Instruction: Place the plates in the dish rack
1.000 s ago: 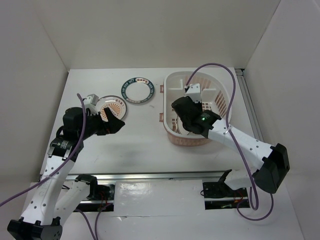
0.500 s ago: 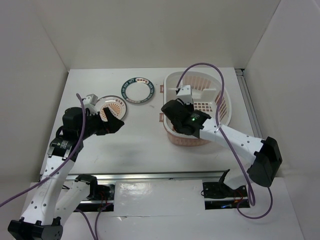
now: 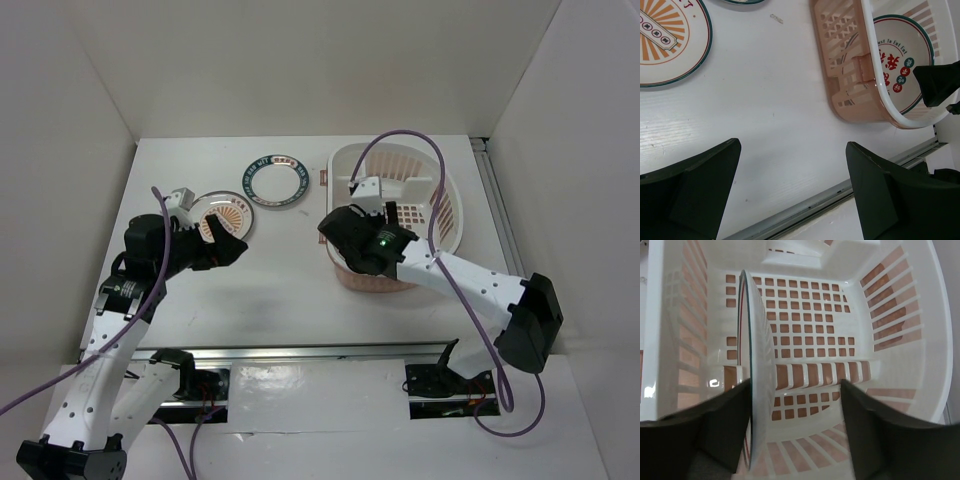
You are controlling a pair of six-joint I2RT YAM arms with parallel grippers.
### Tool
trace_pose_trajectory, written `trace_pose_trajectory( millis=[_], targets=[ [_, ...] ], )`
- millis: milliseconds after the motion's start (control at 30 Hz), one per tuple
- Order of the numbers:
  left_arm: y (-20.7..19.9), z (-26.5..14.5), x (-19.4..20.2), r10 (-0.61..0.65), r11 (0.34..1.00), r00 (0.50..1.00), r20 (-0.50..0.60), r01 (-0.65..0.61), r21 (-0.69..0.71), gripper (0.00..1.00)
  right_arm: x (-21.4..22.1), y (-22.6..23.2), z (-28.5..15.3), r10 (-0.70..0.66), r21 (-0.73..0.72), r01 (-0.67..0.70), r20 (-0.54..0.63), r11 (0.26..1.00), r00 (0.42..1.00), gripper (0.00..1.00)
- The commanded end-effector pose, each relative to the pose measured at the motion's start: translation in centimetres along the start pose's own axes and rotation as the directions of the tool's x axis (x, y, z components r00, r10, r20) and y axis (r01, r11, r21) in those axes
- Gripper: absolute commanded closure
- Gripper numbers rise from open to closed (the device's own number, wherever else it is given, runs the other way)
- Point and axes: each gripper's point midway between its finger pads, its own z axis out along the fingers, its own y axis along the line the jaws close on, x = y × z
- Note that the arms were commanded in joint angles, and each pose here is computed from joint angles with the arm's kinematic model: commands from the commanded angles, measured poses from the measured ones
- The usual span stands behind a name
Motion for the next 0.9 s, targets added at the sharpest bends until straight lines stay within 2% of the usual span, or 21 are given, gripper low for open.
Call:
trace_pose_trajectory(
  millis=[0, 100, 233, 333, 433, 533, 567, 667, 700, 767, 800, 867],
  targets=[
    [-0.5, -0.3, -0.9, 0.040, 0.999, 0.999, 0.031, -0.040, 0.021, 0.00, -1.6, -0.2, -0.9, 0.048, 0.017, -0.048, 0.026, 0.999, 0.999, 0.20],
    [-0.3, -0.3, -1.0, 0.036, 0.999, 0.999, 0.035, -0.037, 0.014, 0.00, -2.5, 0.1, -1.9, 0.067, -0.003, -0.067, 0.033, 0.998, 0.997, 0.01],
    [0.2, -0.2, -1.3, 0.036, 0.999, 0.998, 0.047, -0.035, -0.012, 0.00, -3.9, -0.4, -3.3, 0.095, -0.019, -0.094, 0.050, 0.995, 0.994, 0.01],
    [1.1, 0.3, -1.1, -0.010, 0.998, 0.999, 0.035, 0.012, -0.060, 0.00, -5.7, -1.2, -4.4, 0.117, -0.018, -0.116, 0.080, 0.993, 0.990, 0.01],
    [2.6, 0.8, -0.7, -0.091, 0.985, 0.995, 0.031, 0.095, -0.144, 0.00, -8.6, -2.2, -6.3, 0.150, -0.027, -0.147, 0.134, 0.989, 0.980, 0.01],
    [4.7, 1.5, -0.4, -0.206, 0.943, 0.976, 0.076, 0.219, -0.251, 0.00, -10.9, -2.4, -8.4, 0.141, -0.063, -0.132, 0.177, 0.989, 0.974, 0.01],
    [6.2, 1.4, -0.7, -0.268, 0.899, 0.953, 0.143, 0.301, -0.317, 0.00, -11.3, -2.0, -9.3, 0.130, -0.085, -0.115, 0.193, 0.990, 0.973, 0.01],
    [9.8, 1.7, 1.2, -0.371, 0.797, 0.903, 0.218, 0.430, -0.423, 0.00, -11.8, -1.0, -11.5, 0.123, -0.154, -0.089, 0.229, 0.984, 0.966, 0.01],
    [11.0, 2.2, 3.0, -0.438, 0.749, 0.867, 0.237, 0.497, -0.437, 0.00, -11.8, -0.8, -11.9, 0.122, -0.171, -0.082, 0.239, 0.982, 0.963, 0.01],
    [12.1, 2.8, 4.0, -0.492, 0.713, 0.827, 0.272, 0.562, -0.419, 0.00, -11.1, 0.1, -12.7, 0.101, -0.214, -0.048, 0.247, 0.976, 0.964, 0.01],
    [12.2, 3.6, 2.9, -0.502, 0.717, 0.801, 0.327, 0.596, -0.361, 0.00, -11.3, 0.5, -13.2, 0.121, -0.259, -0.053, 0.253, 0.964, 0.960, 0.01],
    [13.3, 4.5, 4.6, -0.518, 0.709, 0.783, 0.344, 0.618, -0.339, 0.00, -10.6, 0.9, -13.7, 0.115, -0.312, -0.032, 0.252, 0.950, 0.961, 0.01]
  ],
)
